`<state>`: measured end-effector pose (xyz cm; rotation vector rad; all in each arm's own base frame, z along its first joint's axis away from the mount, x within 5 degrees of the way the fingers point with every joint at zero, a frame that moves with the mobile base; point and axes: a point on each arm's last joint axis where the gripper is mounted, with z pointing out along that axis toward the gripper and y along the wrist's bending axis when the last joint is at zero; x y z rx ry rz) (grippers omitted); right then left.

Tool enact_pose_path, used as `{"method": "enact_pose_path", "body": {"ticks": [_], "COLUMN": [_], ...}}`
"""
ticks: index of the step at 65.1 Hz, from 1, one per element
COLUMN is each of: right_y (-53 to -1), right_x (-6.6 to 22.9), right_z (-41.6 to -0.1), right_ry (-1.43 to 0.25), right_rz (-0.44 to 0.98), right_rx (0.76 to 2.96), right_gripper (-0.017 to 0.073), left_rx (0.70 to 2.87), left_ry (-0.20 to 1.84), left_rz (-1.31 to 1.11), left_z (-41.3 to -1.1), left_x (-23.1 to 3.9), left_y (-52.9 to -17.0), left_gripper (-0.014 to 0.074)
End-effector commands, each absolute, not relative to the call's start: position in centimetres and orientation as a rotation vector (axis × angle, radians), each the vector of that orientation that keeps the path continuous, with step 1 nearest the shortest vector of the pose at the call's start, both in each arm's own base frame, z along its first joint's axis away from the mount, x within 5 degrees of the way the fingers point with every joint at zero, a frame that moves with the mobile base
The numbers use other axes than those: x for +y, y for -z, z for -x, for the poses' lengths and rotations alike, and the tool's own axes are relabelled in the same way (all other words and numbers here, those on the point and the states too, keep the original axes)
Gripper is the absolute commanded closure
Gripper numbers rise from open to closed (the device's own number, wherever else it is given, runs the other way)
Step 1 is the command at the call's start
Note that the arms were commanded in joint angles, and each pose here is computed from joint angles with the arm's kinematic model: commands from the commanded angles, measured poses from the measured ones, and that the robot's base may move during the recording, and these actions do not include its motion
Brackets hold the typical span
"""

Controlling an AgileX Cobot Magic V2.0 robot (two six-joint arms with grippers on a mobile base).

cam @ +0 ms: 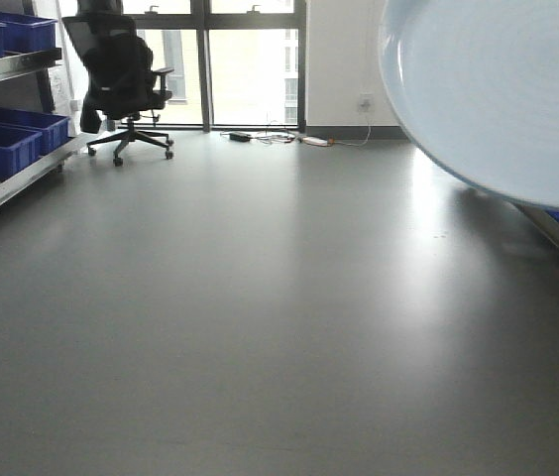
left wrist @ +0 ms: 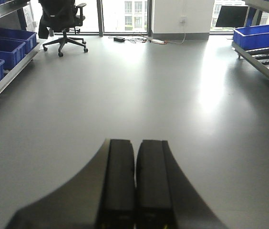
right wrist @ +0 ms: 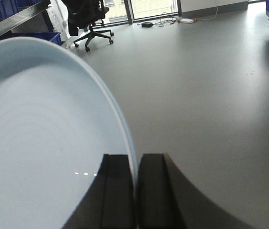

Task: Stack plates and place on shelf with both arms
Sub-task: 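Hold the plate stack in the right gripper while the base drives away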

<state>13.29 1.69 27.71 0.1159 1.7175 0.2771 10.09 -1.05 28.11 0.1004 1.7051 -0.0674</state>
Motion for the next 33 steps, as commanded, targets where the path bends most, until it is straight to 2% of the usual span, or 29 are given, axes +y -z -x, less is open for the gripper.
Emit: {"method": "enact_pose_path", "body": {"ticks": [1, 33], "right_y": [-29.65, -29.65], "right_x": [1.36, 1.36], "right_z": [-13.53, -13.53], "right_ry": [-0.259, -0.259], "right_rz": [-0.130, -0.130], "right_rx": [1.590, 1.590], "right_gripper": [0.0511, 0.0511], "left_rx": [1.596, 1.596], "left_ry": [0.072, 0.072], "left_rz": [-0.087, -0.087], "left_z": [-10.19, -10.19], "left_x": [-1.03, -1.03], "left_y": [-29.84, -29.84], "left_gripper": [0.0510, 0.0510]}}
